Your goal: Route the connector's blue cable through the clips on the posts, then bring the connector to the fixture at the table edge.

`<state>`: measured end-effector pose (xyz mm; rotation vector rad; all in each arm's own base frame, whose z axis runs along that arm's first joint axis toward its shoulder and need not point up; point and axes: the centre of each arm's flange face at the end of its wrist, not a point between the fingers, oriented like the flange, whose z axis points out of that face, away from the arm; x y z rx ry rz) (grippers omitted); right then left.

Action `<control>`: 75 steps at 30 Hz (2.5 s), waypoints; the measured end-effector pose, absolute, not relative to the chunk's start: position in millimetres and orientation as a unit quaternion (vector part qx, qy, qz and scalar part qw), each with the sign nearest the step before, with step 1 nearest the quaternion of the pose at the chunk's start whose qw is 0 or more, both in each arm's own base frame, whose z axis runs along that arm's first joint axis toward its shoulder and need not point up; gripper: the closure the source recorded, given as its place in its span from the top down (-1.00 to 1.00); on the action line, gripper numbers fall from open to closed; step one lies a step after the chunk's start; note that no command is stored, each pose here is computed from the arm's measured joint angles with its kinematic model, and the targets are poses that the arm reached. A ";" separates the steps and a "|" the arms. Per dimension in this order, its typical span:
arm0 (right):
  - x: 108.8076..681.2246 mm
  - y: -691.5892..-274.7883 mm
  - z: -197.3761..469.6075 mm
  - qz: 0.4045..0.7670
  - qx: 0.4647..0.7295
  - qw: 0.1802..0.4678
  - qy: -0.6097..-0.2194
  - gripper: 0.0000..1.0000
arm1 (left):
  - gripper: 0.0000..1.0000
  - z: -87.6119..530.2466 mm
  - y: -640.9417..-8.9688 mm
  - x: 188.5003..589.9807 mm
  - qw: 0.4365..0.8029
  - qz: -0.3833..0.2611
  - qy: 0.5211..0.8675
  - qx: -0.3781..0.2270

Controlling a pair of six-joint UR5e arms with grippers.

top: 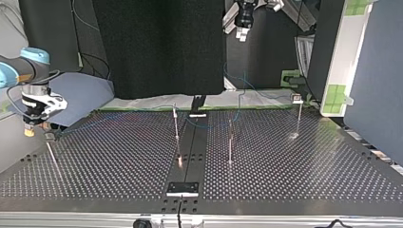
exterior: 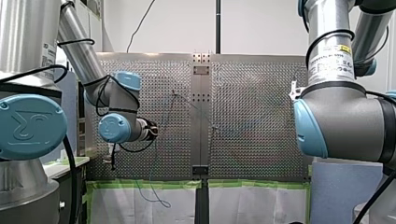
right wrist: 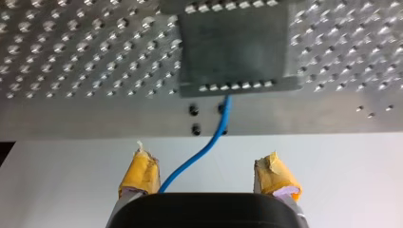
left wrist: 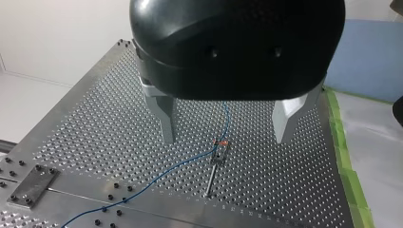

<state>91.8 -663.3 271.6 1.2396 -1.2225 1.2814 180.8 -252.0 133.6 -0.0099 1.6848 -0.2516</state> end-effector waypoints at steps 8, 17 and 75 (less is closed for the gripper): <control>93.8 -647.8 263.4 0.508 0.492 0.481 -0.517 0.99 | 1.00 133.2 -251.7 180.0 0.658 -0.109 0.745 -0.001; 118.0 -618.2 284.3 0.515 0.468 0.514 -0.501 0.99 | 1.00 133.7 -252.1 180.5 0.661 -0.109 0.743 0.000; 342.0 -472.6 129.0 0.428 0.553 0.521 -0.490 0.99 | 1.00 153.3 -248.3 208.8 0.709 -0.056 0.698 -0.085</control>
